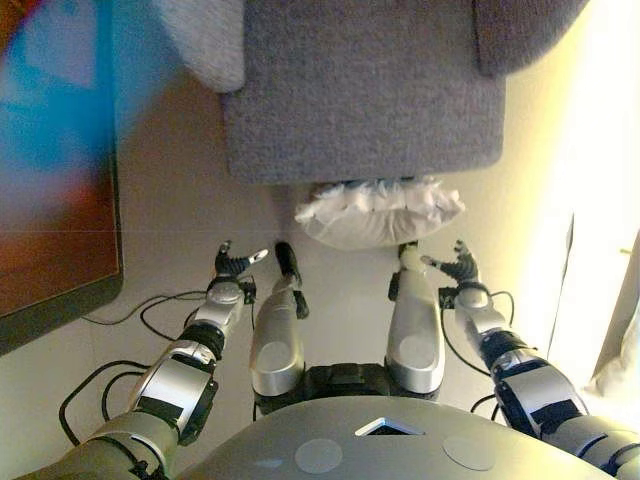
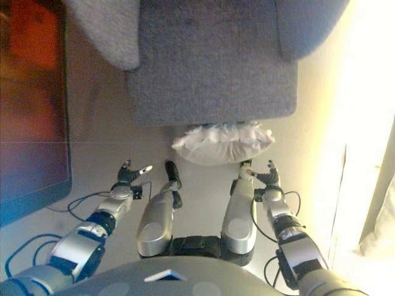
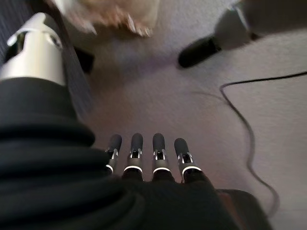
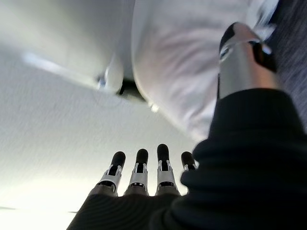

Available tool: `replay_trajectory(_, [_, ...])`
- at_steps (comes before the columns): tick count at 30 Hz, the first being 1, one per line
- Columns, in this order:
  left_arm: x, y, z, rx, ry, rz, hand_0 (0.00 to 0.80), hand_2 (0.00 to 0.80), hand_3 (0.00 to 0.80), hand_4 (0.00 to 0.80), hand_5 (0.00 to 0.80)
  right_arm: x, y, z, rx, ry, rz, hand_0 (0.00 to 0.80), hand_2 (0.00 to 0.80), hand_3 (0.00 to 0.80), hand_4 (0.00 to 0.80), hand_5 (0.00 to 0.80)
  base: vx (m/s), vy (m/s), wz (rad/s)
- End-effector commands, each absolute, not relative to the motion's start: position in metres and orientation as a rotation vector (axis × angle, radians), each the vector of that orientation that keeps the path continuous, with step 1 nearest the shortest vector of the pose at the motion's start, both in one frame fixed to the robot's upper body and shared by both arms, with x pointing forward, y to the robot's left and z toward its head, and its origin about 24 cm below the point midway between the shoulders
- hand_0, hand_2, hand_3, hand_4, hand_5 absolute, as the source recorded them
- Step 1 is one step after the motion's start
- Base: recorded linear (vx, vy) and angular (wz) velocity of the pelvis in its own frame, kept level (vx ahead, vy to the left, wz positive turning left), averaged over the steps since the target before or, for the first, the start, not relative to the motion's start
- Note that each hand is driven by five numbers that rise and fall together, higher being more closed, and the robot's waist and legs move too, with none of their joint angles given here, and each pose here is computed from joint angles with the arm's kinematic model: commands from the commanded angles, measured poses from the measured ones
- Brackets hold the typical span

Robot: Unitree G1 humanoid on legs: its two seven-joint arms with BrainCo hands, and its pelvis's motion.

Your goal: Pick up the cushion and take it to the sofa

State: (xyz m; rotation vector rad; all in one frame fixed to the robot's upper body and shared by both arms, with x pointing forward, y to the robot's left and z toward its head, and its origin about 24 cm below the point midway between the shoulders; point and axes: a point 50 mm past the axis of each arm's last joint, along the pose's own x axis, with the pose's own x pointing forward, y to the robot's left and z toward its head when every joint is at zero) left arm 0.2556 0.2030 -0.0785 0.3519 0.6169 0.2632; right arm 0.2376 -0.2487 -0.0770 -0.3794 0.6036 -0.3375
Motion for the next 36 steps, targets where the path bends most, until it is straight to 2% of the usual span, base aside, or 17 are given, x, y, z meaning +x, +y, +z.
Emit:
replay_trajectory(1, [0.262, 0.209, -0.068, 0.423, 0.542, 0.305, 0.0, 0.0, 0.0, 0.0, 0.0, 0.244, -0.251, -0.064, -0.407, 0.528, -0.379, 0.0, 0.0, 0.0, 0.0, 0.0, -0.034, -0.012, -0.2])
replay_trajectory(11, [0.288, 0.185, -0.045, 0.368, 0.389, 0.291, 0.0, 0.0, 0.0, 0.0, 0.0, 0.257, -0.277, -0.035, -0.465, 0.393, -0.626, 0.0, 0.0, 0.0, 0.0, 0.0, -0.013, 0.017, -0.15])
replay_trajectory(18, [0.312, 0.189, -0.017, 0.262, 0.295, 0.366, 0.0, 0.0, 0.0, 0.0, 0.0, 0.285, -0.267, 0.003, -0.551, 0.167, -0.588, 0.0, 0.0, 0.0, 0.0, 0.0, 0.007, -0.027, -0.16])
replay_trajectory(24, [0.34, 0.201, 0.032, 0.226, 0.112, 0.454, 0.0, 0.0, 0.0, 0.0, 0.0, 0.319, -0.25, 0.063, -0.565, -0.092, -0.543, 0.0, 0.0, 0.0, 0.0, 0.0, -0.009, -0.118, 0.09])
replay_trajectory(36, [0.361, 0.221, 0.097, 0.204, -0.124, 0.508, 0.0, 0.0, 0.0, 0.0, 0.0, 0.353, -0.235, 0.149, -0.627, -0.396, -0.451, 0.0, 0.0, 0.0, 0.0, 0.0, -0.017, -0.124, 0.19])
